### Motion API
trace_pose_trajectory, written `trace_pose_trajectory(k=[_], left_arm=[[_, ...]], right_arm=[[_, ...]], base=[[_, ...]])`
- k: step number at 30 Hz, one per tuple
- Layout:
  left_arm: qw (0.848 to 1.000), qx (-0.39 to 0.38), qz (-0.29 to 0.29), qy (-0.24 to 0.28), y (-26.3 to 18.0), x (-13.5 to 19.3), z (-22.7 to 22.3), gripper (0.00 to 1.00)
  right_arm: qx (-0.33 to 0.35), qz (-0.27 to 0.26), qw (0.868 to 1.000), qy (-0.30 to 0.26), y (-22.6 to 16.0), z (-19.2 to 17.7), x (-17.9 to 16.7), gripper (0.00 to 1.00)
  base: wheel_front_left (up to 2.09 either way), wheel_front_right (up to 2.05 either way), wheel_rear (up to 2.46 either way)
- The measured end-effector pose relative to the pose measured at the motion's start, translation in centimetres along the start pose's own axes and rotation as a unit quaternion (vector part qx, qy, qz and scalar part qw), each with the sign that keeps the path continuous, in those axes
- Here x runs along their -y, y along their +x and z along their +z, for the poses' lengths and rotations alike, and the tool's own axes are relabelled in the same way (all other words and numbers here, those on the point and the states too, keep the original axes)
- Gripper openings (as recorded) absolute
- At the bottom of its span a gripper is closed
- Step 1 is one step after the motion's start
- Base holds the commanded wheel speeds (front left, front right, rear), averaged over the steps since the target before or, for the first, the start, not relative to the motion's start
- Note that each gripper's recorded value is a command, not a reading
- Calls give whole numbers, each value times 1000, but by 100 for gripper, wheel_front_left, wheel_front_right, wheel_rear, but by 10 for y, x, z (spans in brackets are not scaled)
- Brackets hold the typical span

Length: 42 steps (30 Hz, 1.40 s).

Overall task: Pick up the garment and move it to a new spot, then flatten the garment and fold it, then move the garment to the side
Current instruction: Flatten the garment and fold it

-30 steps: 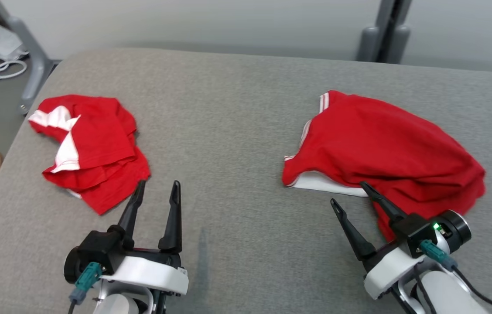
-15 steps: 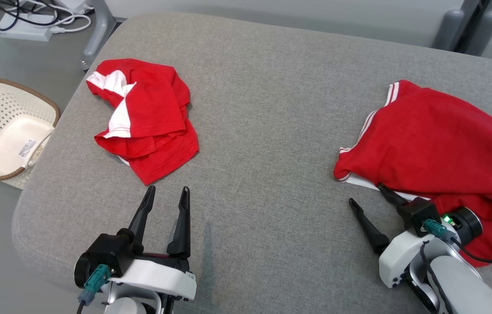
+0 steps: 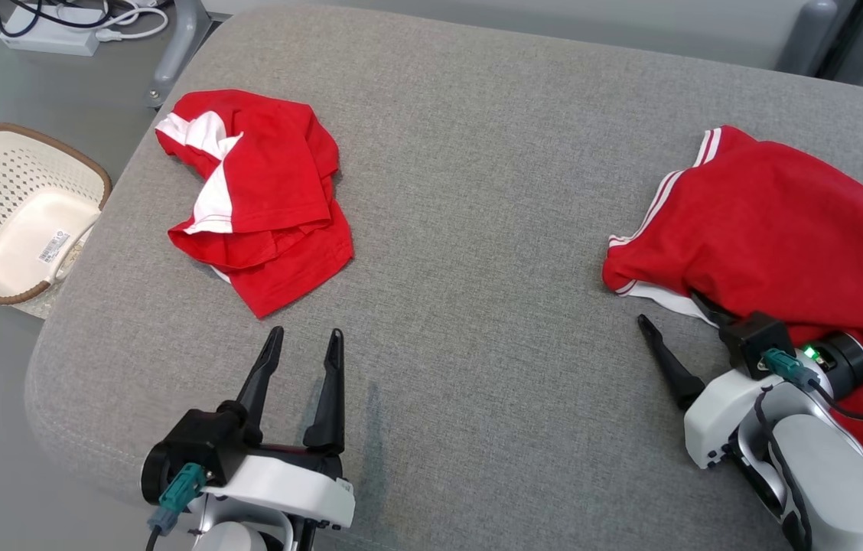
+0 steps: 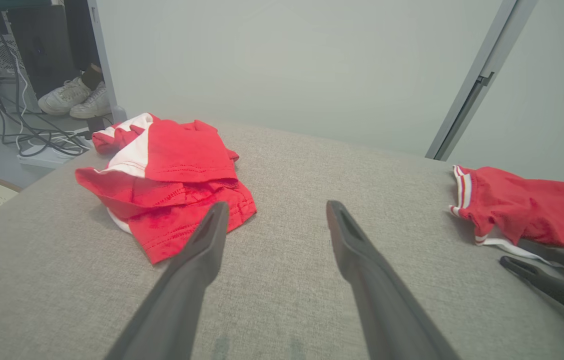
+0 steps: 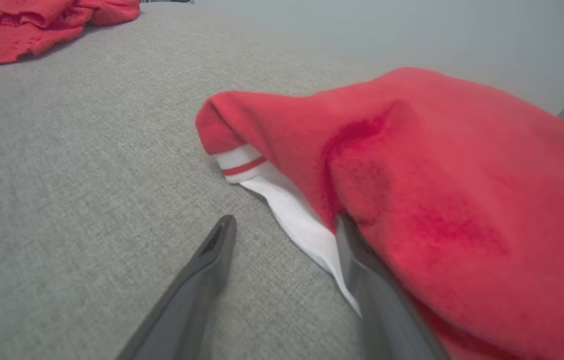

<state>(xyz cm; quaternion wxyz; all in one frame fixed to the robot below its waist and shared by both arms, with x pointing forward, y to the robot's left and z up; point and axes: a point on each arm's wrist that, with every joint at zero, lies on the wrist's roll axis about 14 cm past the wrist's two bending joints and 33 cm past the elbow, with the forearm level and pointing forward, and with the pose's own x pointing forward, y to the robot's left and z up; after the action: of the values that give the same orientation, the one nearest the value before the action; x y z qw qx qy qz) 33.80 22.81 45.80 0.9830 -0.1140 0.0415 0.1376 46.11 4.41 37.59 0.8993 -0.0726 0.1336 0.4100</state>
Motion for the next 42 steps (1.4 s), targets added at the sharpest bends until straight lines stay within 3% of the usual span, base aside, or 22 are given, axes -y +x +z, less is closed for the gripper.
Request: trace_pose_trajectory(k=[1, 2, 3, 4, 14, 21, 27, 32, 38, 40, 42], left_arm=[[1000, -1, -2, 0, 0, 2, -1, 100], [1000, -1, -5, 0, 1, 3, -1, 100], [1000, -1, -7, 0, 1, 4, -1, 100], [1000, -2, -8, -1, 1, 6, -1, 100], [1000, 6, -25, 0, 0, 14, 2, 100], [999, 26, -38, -3, -4, 19, 15, 100], [998, 37, -45, -9, -12, 22, 19, 100], [998, 44, -52, -11, -14, 24, 23, 100], [997, 50, -55, -15, -18, 24, 26, 100], [997, 52, -55, -16, -18, 25, 27, 100], [997, 54, -56, -17, -19, 25, 28, 100]], right_arm=[[-3, -3, 1000, 1, 0, -2, 1, 93], [-5, -6, 1000, 3, 0, -3, 2, 44], [-5, -8, 1000, 3, 0, -3, 4, 14], [-4, -13, 1000, 6, -1, -2, 5, 0], [8, -21, 1000, 6, -10, 10, 1, 0], [82, 12, 997, -2, -14, 66, -32, 0], [162, 69, 984, -12, -26, 126, -78, 0], [249, 111, 962, -32, -37, 199, -102, 0], [375, 145, 915, -40, -69, 307, -116, 0], [413, 145, 898, -41, -84, 339, -112, 0], [431, 125, 893, -34, -93, 361, -92, 0]], base=[[0, 0, 0], [0, 0, 0], [0, 0, 0], [0, 0, 0], [0, 0, 0], [0, 0, 0], [0, 0, 0], [0, 0, 0], [0, 0, 0], [0, 0, 0], [0, 0, 0]])
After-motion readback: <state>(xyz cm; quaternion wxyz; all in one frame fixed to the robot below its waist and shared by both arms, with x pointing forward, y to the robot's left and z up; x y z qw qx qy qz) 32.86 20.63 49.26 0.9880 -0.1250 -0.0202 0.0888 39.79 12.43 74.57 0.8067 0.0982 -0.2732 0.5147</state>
